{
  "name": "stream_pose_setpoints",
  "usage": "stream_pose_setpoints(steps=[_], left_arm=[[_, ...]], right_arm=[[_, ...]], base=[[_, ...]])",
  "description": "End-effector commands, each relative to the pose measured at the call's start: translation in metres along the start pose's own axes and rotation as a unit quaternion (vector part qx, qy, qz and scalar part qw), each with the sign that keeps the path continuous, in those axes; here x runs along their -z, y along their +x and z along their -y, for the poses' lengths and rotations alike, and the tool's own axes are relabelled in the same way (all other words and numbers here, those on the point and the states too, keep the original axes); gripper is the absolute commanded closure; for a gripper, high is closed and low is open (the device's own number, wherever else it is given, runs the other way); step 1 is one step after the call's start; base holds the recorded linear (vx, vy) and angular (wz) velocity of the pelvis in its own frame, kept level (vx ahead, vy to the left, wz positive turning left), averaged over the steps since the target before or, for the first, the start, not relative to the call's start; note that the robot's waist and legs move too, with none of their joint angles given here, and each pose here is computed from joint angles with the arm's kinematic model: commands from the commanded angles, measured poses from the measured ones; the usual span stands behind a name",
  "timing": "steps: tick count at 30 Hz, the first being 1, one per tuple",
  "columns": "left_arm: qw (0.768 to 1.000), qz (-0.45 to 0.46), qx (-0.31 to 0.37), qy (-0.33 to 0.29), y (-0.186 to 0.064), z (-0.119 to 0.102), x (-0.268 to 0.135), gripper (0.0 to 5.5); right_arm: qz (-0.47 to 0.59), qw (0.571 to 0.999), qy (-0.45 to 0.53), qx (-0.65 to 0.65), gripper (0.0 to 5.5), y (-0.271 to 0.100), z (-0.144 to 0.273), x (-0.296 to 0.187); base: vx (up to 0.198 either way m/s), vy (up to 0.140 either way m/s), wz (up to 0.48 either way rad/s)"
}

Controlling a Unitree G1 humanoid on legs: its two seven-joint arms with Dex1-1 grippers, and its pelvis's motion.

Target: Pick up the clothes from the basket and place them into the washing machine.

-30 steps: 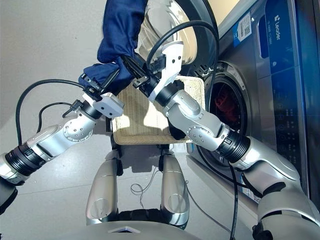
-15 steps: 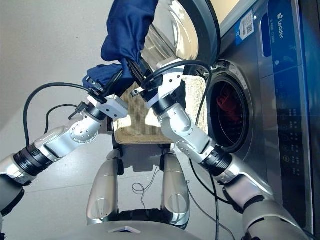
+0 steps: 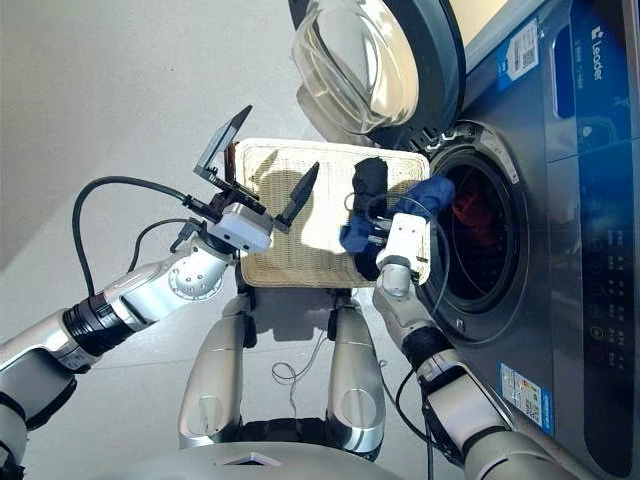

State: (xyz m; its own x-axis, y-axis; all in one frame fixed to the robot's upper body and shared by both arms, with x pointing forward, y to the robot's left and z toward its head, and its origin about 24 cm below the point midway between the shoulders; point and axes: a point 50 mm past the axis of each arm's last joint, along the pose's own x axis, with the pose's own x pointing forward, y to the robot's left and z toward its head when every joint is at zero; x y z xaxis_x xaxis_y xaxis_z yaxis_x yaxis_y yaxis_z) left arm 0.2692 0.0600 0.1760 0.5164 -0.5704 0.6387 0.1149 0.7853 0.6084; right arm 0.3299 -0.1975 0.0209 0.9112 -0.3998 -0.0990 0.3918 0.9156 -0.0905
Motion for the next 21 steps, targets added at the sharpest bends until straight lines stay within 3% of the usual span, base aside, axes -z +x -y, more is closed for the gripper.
stream_pose_setpoints(steps=[1,16,21], left_arm=[[0.994,0.096,-0.036,-0.048,0.016,-0.012,-0.035,0.0],[0.988,0.099,-0.048,-0.104,0.021,-0.021,-0.043,0.0],[0.986,0.094,-0.071,-0.121,0.016,-0.025,-0.045,0.0]], right_arm=[[0.075,0.995,0.032,0.058,5.5,0.022,0.017,-0.045],[0.034,0.978,0.006,0.203,5.5,0.054,0.108,-0.064],[0.061,0.957,0.017,0.283,5.5,0.057,0.157,-0.092]], base=[[0.0,0.0,0.0],[0.0,0.0,0.0],[-0.044,-0.017,0.219]])
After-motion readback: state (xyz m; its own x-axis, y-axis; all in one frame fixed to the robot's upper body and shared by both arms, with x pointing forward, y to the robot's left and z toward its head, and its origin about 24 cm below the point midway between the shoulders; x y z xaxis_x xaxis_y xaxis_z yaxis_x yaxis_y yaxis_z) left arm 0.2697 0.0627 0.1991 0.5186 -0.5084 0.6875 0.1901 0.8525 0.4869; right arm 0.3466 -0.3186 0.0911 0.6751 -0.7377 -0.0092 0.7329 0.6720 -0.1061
